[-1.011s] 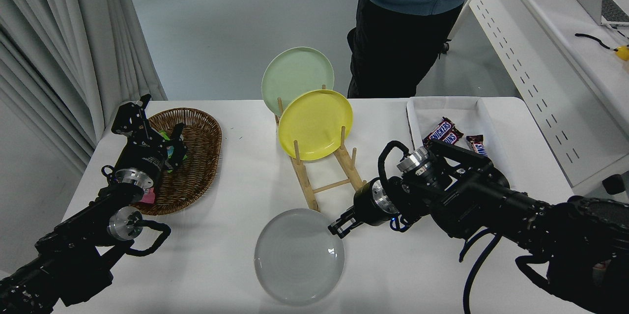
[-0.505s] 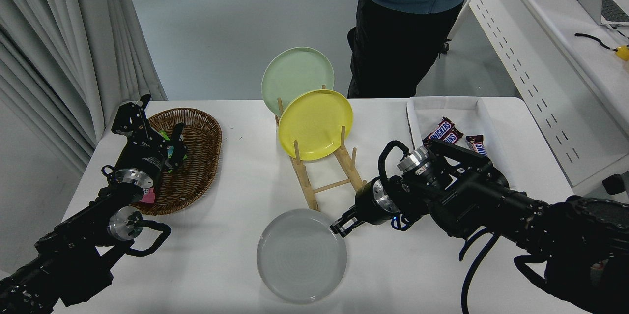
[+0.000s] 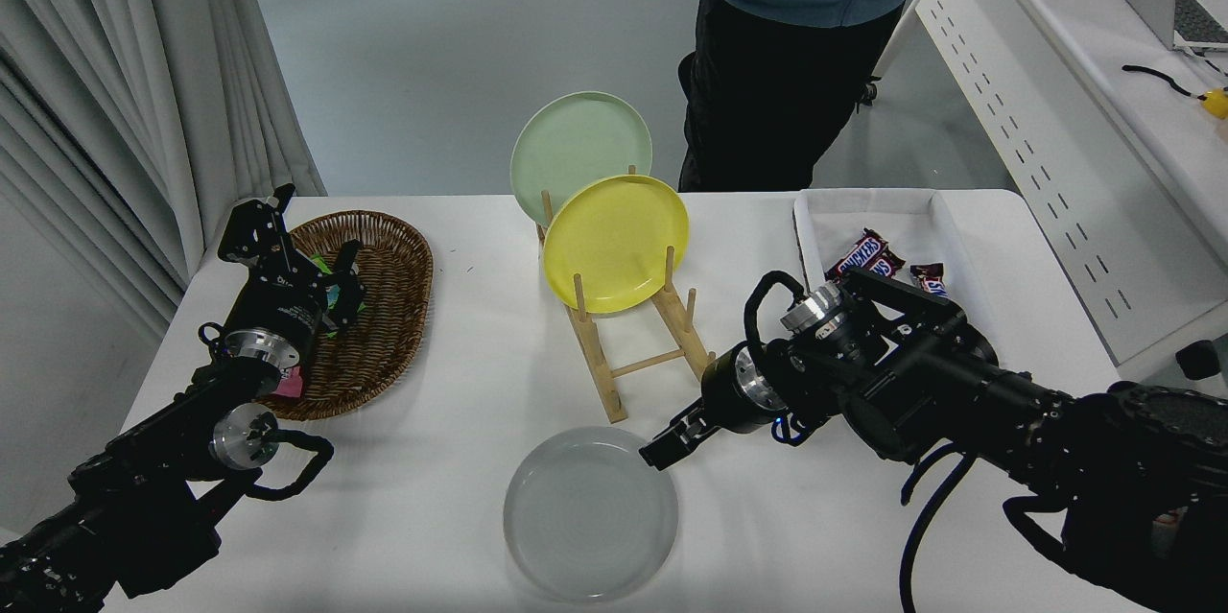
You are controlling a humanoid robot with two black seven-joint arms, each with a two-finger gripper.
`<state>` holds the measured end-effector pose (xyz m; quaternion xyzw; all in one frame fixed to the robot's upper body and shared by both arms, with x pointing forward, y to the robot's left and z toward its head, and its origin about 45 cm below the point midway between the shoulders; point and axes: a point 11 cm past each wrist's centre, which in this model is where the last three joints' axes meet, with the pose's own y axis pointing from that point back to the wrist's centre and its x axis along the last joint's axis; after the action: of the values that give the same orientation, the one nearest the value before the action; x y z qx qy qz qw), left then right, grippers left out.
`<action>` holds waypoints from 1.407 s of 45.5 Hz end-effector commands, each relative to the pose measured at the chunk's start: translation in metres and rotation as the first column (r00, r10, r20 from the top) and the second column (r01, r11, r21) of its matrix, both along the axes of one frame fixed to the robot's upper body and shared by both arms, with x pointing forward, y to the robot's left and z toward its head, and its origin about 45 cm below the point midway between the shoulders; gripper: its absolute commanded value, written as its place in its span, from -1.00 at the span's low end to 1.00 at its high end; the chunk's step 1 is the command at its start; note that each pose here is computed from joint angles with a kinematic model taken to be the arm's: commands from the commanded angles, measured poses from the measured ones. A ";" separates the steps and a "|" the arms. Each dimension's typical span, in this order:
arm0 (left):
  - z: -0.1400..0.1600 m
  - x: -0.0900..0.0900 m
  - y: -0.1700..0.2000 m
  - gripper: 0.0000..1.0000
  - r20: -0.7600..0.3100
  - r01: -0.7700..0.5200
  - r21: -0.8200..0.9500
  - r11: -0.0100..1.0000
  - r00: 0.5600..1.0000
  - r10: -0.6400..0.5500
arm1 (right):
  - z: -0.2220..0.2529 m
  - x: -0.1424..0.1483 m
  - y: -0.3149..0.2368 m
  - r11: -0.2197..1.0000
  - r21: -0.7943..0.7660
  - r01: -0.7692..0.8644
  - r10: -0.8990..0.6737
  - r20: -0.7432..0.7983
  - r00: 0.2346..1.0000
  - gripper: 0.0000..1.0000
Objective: Place the plate on the table
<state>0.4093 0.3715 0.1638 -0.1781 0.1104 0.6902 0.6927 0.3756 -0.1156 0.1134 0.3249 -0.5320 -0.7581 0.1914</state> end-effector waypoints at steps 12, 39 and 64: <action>0.000 0.000 0.000 1.00 -0.001 -0.001 0.001 1.000 1.000 0.001 | 0.035 0.007 0.030 0.994 0.039 -0.102 0.099 0.068 0.993 0.98; 0.000 0.000 0.000 1.00 -0.001 -0.001 0.001 1.000 1.000 0.001 | 0.108 0.045 0.043 0.984 -0.015 -0.180 0.177 0.284 0.942 0.98; 0.000 0.000 0.000 1.00 -0.001 -0.001 0.001 1.000 1.000 0.001 | 0.184 0.095 0.064 0.913 -0.060 -0.404 0.292 0.788 0.543 0.98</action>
<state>0.4093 0.3716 0.1638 -0.1779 0.1103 0.6905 0.6924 0.4472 -0.0622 0.2544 0.6030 -0.4945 -0.6113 0.1349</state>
